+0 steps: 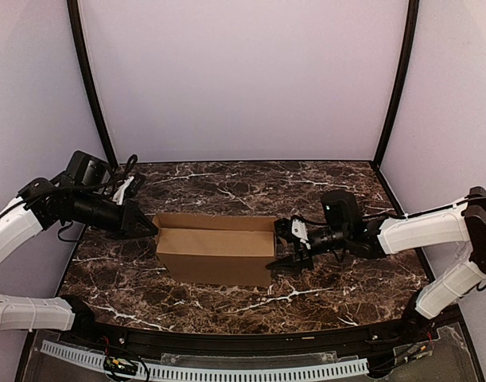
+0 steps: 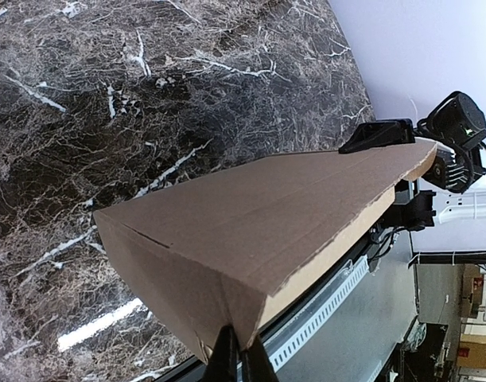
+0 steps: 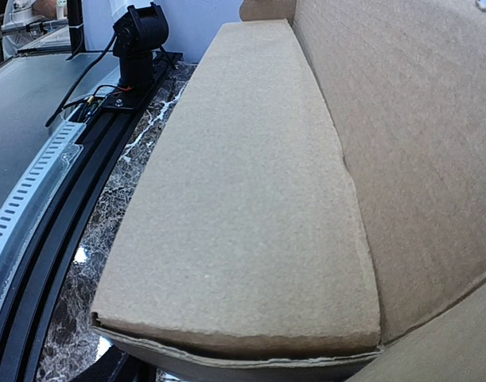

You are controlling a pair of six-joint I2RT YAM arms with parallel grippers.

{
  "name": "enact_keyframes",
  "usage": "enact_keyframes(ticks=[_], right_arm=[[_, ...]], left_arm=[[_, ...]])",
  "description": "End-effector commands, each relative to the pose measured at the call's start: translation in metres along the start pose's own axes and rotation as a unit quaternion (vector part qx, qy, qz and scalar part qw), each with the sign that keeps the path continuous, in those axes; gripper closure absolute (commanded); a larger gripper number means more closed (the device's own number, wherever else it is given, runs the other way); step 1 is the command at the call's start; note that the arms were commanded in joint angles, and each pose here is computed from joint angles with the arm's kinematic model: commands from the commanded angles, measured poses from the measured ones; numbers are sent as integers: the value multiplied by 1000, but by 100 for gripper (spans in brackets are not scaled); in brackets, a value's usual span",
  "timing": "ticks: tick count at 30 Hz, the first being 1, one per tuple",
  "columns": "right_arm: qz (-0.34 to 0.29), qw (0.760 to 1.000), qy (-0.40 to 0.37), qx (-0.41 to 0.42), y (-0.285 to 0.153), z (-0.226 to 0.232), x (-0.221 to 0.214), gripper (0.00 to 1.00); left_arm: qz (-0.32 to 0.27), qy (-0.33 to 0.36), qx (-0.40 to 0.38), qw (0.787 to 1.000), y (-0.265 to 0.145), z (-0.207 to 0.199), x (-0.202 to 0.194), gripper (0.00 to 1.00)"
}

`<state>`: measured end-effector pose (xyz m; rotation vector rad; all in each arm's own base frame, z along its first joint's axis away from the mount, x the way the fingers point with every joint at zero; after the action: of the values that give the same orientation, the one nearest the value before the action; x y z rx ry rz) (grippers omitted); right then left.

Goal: Fold the paper box

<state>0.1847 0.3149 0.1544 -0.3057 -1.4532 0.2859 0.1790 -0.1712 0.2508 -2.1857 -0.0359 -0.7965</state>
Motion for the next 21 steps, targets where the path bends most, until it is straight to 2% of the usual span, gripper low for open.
enact_keyframes(ticks=[1, 11, 21], right_arm=[[68, 996, 49, -15, 5, -4, -39, 85], [81, 995, 57, -18, 5, -7, -38, 85], [87, 995, 52, -10, 1, -2, -36, 86]], left_arm=[[27, -7, -12, 1000, 10, 2, -19, 99], [35, -4, 3, 999, 12, 11, -39, 99], [-12, 1, -44, 999, 1, -10, -14, 99]])
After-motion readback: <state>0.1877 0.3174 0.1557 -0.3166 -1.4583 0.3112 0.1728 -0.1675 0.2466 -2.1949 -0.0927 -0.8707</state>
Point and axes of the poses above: each gripper's point midway between its finger pads, its own y axis out along the fingers, its own z axis along the line the jaws close on, x = y × z, the point moved 4 cm from there along -y, back along the fingers, and after that the axes turned 15 degrees about y, right-handed, at the moved point
